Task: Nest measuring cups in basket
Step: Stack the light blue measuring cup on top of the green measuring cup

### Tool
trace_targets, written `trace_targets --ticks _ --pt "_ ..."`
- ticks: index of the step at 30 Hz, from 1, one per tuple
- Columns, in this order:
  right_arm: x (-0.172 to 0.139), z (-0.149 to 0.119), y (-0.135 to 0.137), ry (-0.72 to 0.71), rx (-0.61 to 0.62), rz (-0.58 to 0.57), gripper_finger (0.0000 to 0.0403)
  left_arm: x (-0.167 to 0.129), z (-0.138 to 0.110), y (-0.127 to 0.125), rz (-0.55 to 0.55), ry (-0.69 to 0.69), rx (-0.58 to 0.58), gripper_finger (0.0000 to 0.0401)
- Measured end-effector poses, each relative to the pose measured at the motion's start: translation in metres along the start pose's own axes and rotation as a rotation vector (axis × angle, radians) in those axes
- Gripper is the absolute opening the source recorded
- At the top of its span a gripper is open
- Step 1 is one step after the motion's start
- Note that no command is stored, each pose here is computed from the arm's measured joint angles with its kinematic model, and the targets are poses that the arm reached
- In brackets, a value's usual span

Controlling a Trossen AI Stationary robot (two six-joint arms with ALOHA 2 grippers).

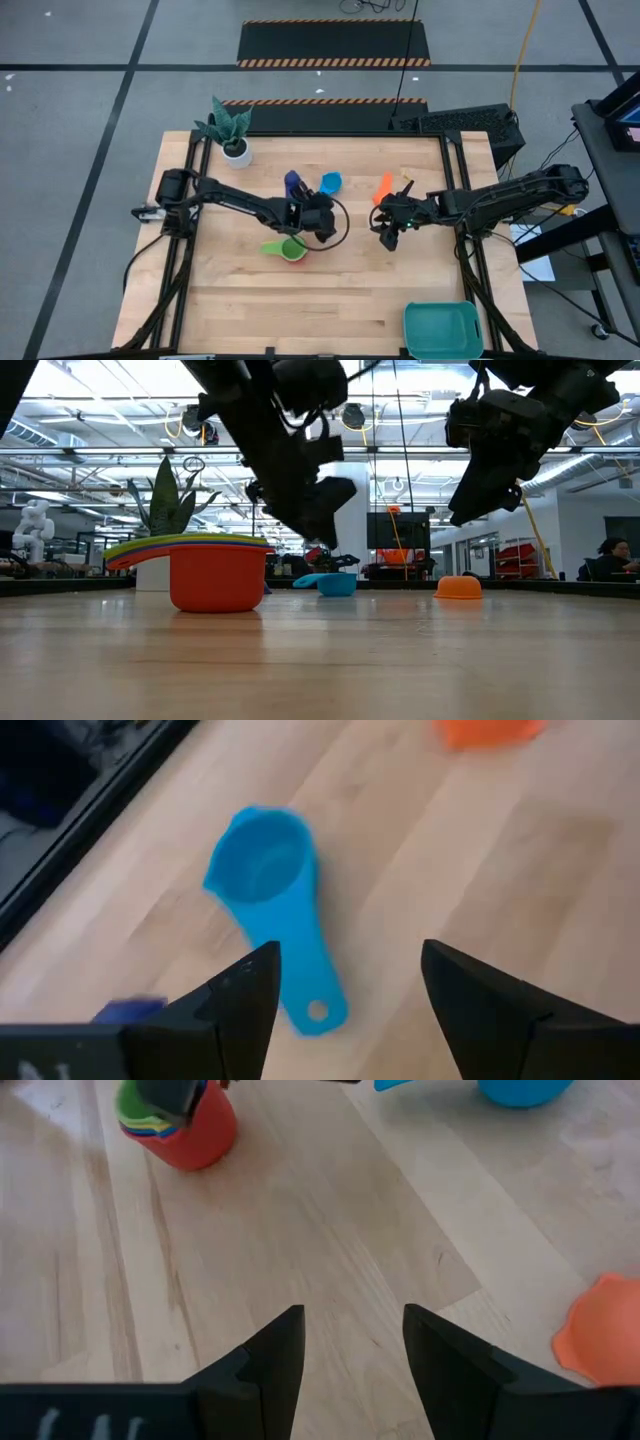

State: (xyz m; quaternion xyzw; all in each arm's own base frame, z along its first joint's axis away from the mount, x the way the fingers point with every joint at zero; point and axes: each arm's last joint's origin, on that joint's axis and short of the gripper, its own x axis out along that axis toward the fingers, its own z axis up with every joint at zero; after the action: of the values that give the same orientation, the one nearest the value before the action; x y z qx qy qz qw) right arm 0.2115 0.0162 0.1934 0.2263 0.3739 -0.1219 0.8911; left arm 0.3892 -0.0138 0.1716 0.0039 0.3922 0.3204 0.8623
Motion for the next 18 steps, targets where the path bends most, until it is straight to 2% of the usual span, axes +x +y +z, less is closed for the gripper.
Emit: trace_targets --ticks 3,8,18 --pt "0.0 0.0 0.0 0.002 -0.002 0.0 0.0162 0.002 0.003 0.005 0.01 -0.006 -0.04 0.0246" --pt "0.0 0.0 0.0 0.0 -0.005 0.0 0.0162 0.008 0.003 0.008 0.017 0.01 -0.018 0.0256" --pt "0.0 0.0 0.0 -0.001 -0.002 0.0 0.0162 0.032 -0.007 0.015 0.066 0.072 -0.078 0.0359"
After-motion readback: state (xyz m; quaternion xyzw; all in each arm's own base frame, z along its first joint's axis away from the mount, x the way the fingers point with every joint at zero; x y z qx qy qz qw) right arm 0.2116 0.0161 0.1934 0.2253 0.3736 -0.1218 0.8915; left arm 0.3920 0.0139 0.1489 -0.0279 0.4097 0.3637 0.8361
